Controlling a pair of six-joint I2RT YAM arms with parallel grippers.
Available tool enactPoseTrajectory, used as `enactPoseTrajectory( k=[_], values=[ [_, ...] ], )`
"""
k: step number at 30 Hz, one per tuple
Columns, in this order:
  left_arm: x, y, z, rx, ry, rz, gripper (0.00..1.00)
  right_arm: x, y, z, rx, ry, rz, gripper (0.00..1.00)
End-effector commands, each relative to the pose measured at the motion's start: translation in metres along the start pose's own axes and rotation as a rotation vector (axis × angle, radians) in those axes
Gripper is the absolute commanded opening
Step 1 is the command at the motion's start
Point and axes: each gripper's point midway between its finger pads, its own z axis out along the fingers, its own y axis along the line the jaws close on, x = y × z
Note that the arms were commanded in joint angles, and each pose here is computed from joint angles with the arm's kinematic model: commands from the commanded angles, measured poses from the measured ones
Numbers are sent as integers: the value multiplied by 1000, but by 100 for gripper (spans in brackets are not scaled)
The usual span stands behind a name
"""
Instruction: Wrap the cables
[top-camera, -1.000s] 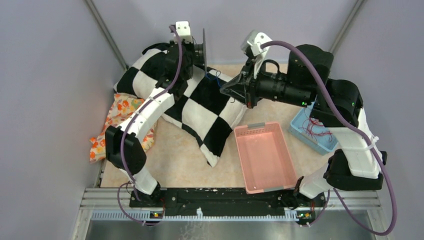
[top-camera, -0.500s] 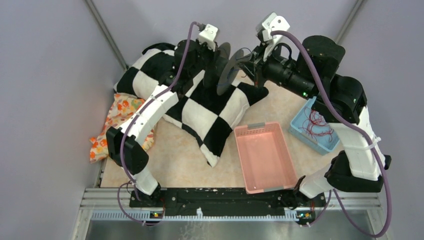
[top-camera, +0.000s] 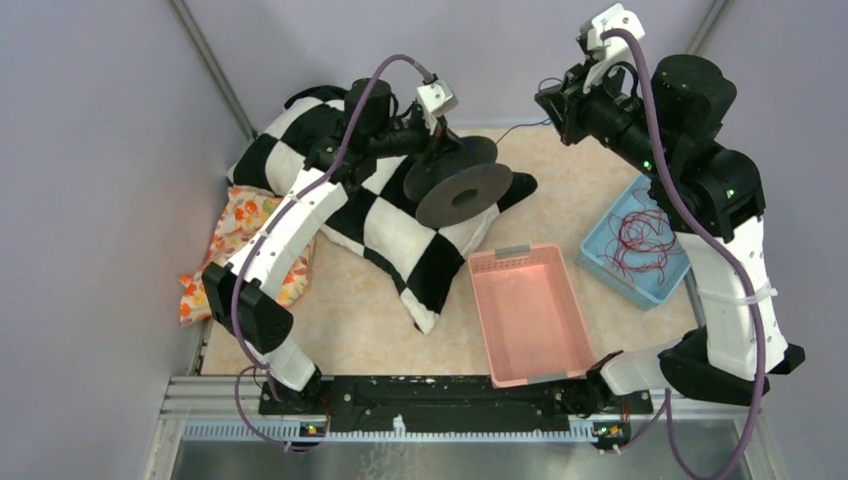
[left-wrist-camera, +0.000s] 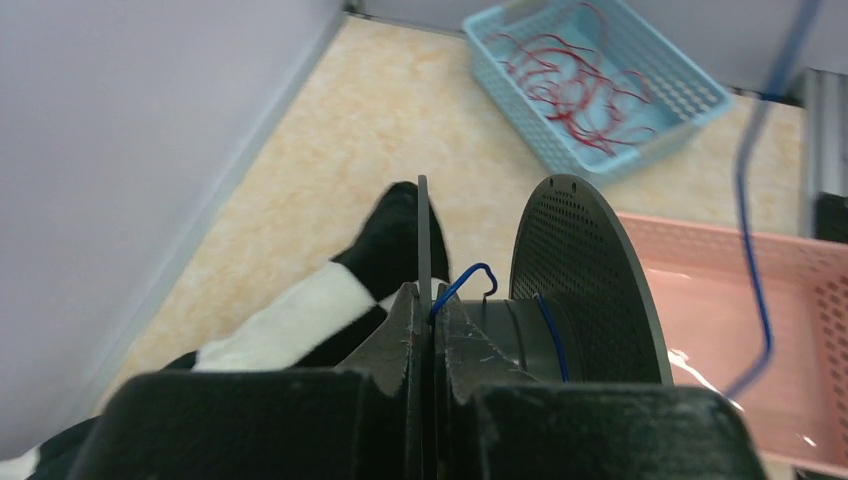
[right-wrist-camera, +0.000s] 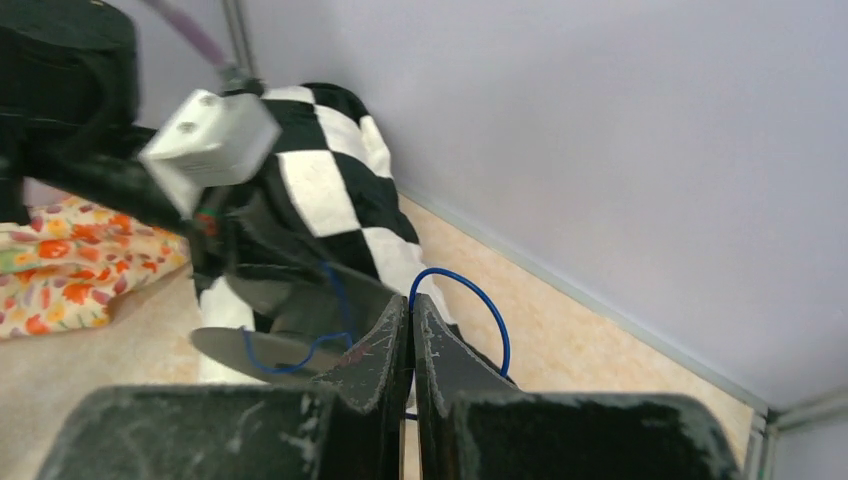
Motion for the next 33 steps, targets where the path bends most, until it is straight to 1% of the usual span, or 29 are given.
enactPoseTrajectory(
  k=[1, 7, 11, 15, 18, 19, 20, 23, 25, 27, 33],
  values=[
    [-34, -58, -34, 237, -58, 89, 0, -1, -20, -3, 19, -40, 33, 0],
    [-33, -78, -54, 291, -57, 108, 0, 50, -59, 5, 90, 55, 115, 0],
    [-47, -91, -65, 336, -95, 98, 0, 96, -72, 1, 127, 133, 179, 0],
    [-71, -106, -77, 456, -153, 58, 0, 148, -63, -2, 126, 223, 233, 0],
    [-95, -109, -86, 500, -230, 26, 0, 179, -39, -5, 57, 250, 323, 0],
    [-102, -104, -89, 483, -261, 8, 0, 186, -30, -7, 24, 247, 345, 0],
    [-110, -98, -94, 457, -289, -49, 0, 190, -22, -10, -2, 232, 369, 0],
    [-128, -61, -107, 336, -411, -180, 0, 203, -2, -17, -61, 206, 445, 0],
    [-134, -38, -112, 257, -480, -255, 0, 216, 9, -19, -86, 213, 505, 0],
    [-134, -20, -109, 184, -525, -316, 0, 223, 21, -19, -125, 219, 556, 0],
    [-133, 18, -109, 30, -659, -475, 0, 236, 55, -14, -170, 227, 604, 0]
  ],
)
